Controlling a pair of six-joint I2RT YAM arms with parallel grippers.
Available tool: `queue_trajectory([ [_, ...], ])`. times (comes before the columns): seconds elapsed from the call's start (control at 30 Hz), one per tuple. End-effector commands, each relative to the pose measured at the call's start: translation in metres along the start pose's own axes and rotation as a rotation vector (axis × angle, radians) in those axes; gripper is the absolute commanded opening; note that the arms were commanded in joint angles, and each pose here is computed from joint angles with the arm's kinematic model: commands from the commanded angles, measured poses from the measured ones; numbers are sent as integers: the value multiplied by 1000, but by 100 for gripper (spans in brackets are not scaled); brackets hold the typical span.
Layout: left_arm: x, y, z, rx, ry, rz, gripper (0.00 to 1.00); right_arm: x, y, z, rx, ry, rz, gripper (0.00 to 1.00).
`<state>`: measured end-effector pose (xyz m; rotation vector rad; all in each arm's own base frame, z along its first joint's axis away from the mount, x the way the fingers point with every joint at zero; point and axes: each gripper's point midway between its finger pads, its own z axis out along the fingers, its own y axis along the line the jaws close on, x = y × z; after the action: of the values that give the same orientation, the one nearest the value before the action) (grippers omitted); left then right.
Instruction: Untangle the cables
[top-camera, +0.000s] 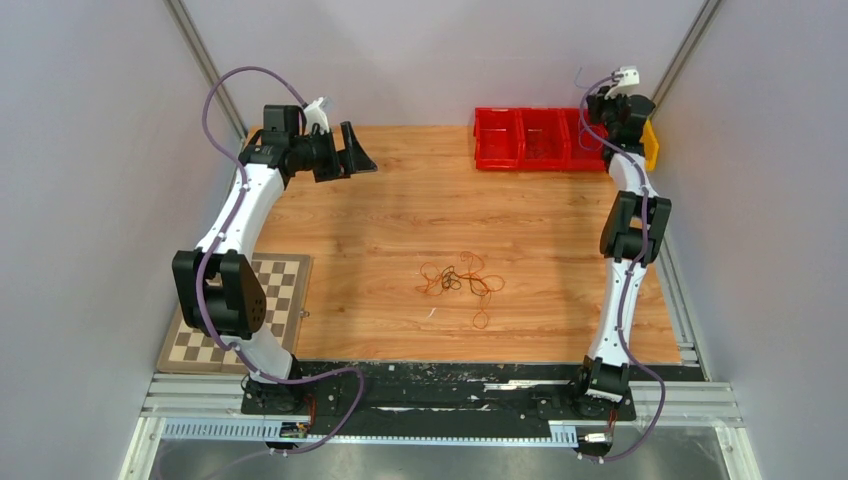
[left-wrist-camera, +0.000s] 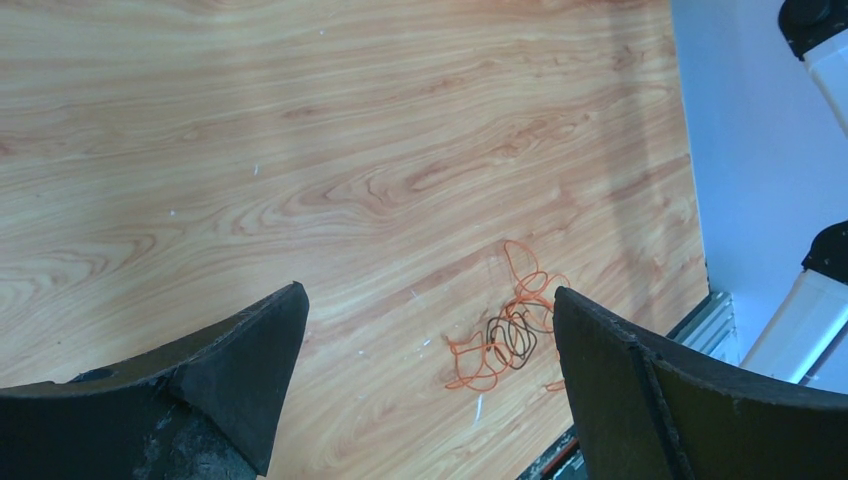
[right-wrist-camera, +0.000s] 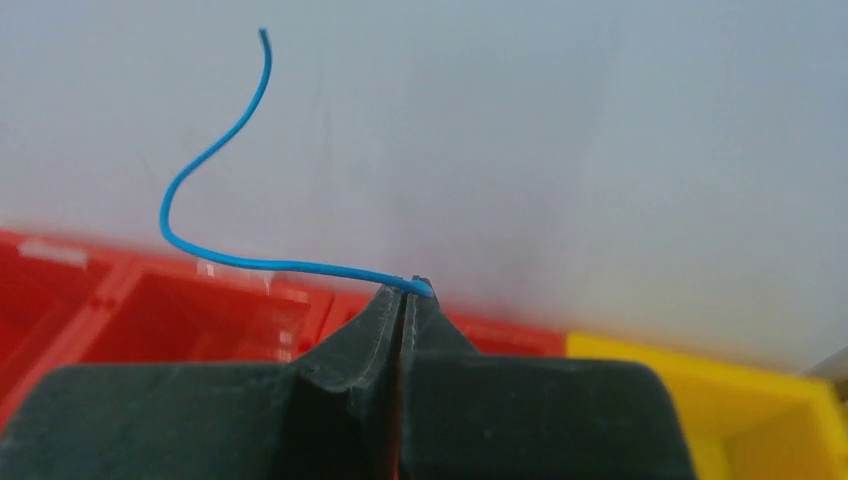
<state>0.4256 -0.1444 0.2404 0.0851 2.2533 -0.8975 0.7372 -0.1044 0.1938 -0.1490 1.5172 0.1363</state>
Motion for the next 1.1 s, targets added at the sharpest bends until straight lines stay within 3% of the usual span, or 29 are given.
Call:
queue_trajectory([
  [0.0,-16,-5,-10,-4,-40,63,100,13,1,-13,-4,8,-37,0],
  [0.43,-12,-5,-10,4,-35,60,100,55,-1,-42,-26,177,0,0],
  [0.77,-9,-5,-10,5,-30,47,100,56,-19,-47,121,224,78,2],
  [0.8,-10,-5,-10,6,-32,48,100,58,-19,-48,130,233,84,5],
  [0.9,-10,-5,-9,8,-31,44,100,59,-18,-50,133,254,87,26],
  [1.0,-10,-6,-9,10,-31,40,100,55,-17,-51,134,255,98,39],
  [1.07,-10,-6,-9,11,-29,37,100,51,-15,-51,133,251,107,42],
])
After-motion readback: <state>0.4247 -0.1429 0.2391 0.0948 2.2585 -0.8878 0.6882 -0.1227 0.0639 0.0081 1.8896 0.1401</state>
